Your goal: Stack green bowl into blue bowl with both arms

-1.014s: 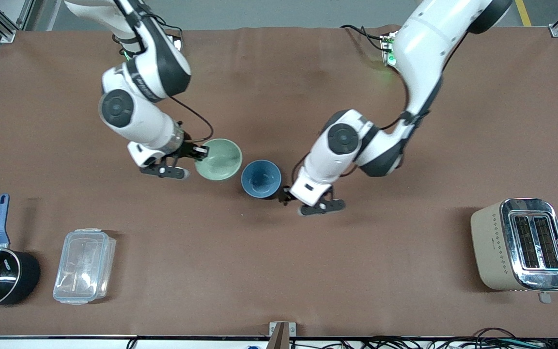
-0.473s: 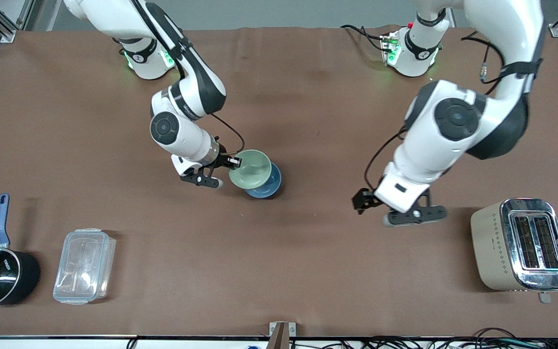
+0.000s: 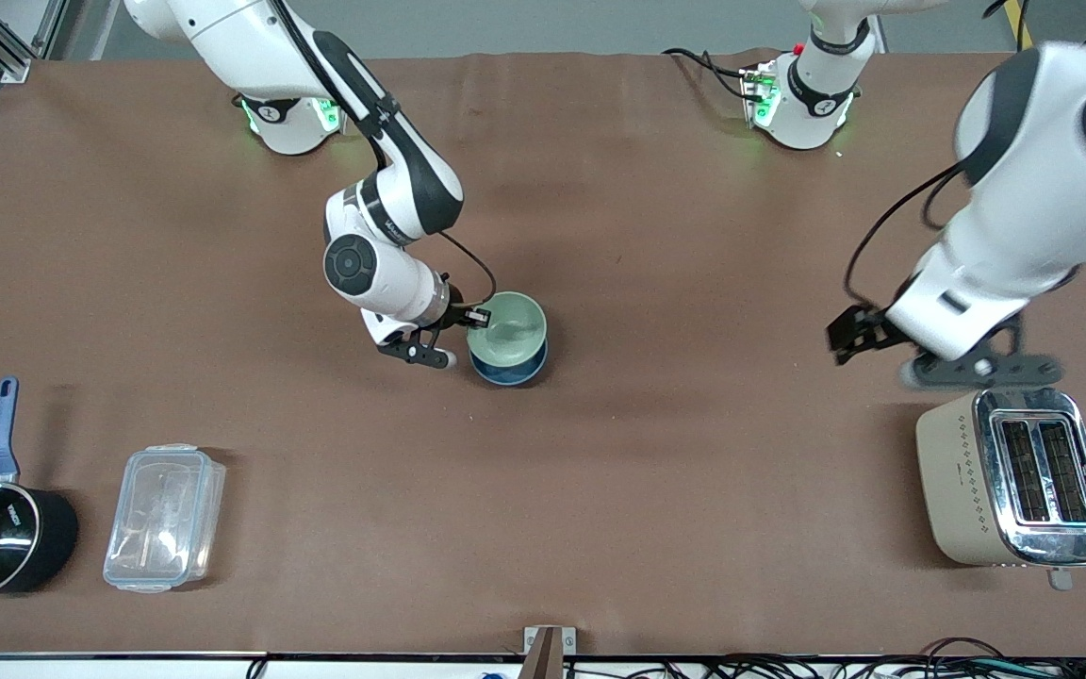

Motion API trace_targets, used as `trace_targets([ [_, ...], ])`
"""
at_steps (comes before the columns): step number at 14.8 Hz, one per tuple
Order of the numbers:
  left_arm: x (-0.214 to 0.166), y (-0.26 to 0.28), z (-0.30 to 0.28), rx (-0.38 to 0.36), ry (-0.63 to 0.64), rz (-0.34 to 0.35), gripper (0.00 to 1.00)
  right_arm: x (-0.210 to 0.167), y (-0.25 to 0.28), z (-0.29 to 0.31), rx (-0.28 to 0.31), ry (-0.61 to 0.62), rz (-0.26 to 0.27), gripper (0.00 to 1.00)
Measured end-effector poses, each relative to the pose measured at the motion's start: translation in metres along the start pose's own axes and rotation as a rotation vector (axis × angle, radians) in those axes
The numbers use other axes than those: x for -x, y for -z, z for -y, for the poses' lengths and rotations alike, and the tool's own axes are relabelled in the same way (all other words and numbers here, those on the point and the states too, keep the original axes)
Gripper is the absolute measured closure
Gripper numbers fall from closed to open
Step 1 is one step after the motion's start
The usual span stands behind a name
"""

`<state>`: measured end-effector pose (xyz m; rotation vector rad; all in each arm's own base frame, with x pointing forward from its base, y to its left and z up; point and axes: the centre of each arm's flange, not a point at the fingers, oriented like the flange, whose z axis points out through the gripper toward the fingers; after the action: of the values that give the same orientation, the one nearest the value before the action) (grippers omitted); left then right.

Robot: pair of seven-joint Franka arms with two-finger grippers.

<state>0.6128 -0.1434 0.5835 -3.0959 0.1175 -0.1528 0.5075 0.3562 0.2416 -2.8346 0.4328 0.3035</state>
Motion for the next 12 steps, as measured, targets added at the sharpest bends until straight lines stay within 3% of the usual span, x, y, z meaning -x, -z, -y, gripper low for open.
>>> trace_targets([
  [4,0.03,0.036,0.012,-0.005,-0.059,0.035,0.0,-0.001,-0.003,0.0,-0.003,-0.005,0.001,0.96],
  [6,0.043,0.037,0.013,-0.016,-0.064,0.054,0.0,-0.005,-0.001,0.002,-0.022,-0.006,-0.028,0.96],
  [12,0.055,0.044,0.034,0.008,-0.058,0.056,0.0,-0.011,-0.001,0.0,-0.03,-0.014,-0.048,0.95],
])
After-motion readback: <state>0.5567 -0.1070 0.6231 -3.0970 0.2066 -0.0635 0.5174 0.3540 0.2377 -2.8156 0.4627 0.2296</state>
